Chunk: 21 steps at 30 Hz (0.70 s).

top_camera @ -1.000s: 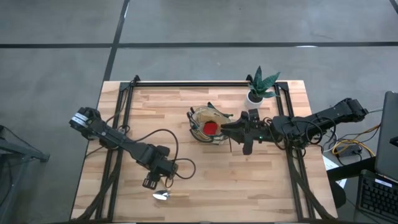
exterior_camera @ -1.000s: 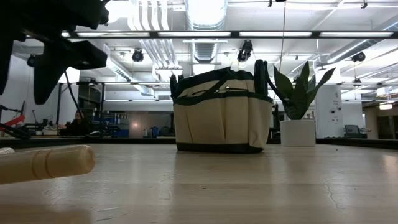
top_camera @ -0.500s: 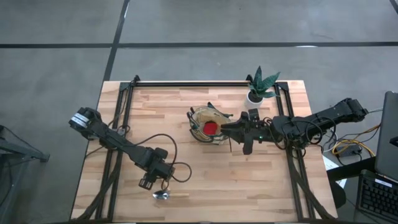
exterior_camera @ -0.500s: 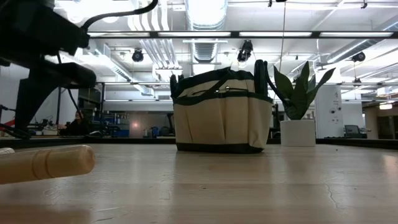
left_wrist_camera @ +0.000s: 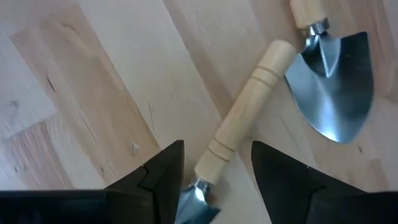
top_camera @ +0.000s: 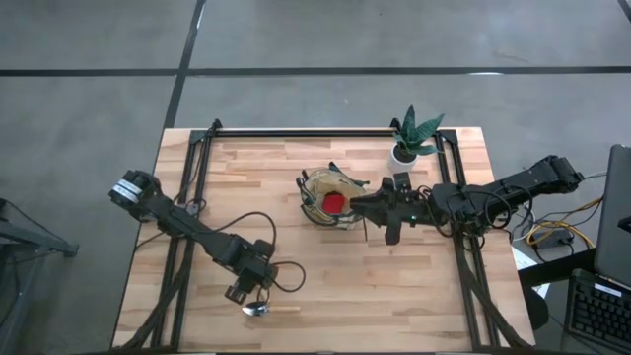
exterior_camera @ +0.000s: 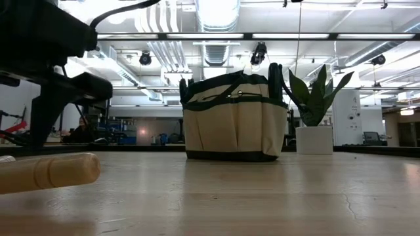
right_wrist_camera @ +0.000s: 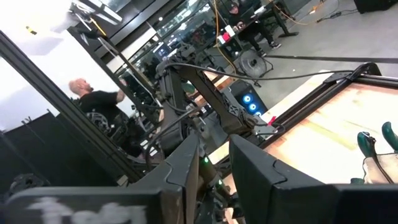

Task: Pick & Place Garden tools in Gardening bag
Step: Put the top trowel into the front bag pocket

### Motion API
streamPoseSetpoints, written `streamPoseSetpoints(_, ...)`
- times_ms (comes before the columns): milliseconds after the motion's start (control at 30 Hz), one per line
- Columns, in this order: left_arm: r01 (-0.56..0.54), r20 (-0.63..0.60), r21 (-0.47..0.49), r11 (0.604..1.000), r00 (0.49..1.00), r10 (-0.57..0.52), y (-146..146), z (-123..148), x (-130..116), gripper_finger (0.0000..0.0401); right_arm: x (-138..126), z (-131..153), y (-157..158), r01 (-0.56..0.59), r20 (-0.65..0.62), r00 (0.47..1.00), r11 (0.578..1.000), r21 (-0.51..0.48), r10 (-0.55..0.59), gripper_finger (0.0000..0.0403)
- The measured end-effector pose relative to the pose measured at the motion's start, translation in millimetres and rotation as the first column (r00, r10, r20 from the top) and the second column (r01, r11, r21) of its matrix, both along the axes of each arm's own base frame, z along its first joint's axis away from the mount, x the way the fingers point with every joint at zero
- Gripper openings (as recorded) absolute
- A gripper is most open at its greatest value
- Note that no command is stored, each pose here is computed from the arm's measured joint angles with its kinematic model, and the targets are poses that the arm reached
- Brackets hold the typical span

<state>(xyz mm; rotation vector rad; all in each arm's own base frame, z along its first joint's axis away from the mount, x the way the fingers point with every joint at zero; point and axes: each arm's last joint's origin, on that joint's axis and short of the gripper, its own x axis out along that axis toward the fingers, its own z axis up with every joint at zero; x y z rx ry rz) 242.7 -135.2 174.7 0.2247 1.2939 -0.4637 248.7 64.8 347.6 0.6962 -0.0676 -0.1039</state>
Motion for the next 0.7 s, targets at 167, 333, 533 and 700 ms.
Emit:
streamPoseSetpoints(167,0.024,0.02,0.007,1.0,1.0,-0.024,2,-11,-3,0.019,0,0,0,0.0,0.001,1.0,1.0,0.007,0.0,0.008)
streamPoseSetpoints(333,0.023,0.03,0.006,1.0,0.999,-0.024,4,-22,-7,0.019,0,0,0,0.0,0.002,1.0,1.0,0.014,0.0,0.0078)
streamPoseSetpoints(533,0.006,0.049,0.01,1.0,0.999,-0.007,6,-27,-9,0.0188,0,0,0,0.0,0.005,1.0,1.0,0.021,0.0,0.0085)
streamPoseSetpoints(700,-0.013,0.084,0.007,1.0,0.996,0.012,6,-27,-6,0.0157,0,2,0,0.0,0.02,1.0,1.0,0.031,-0.001,0.0083)
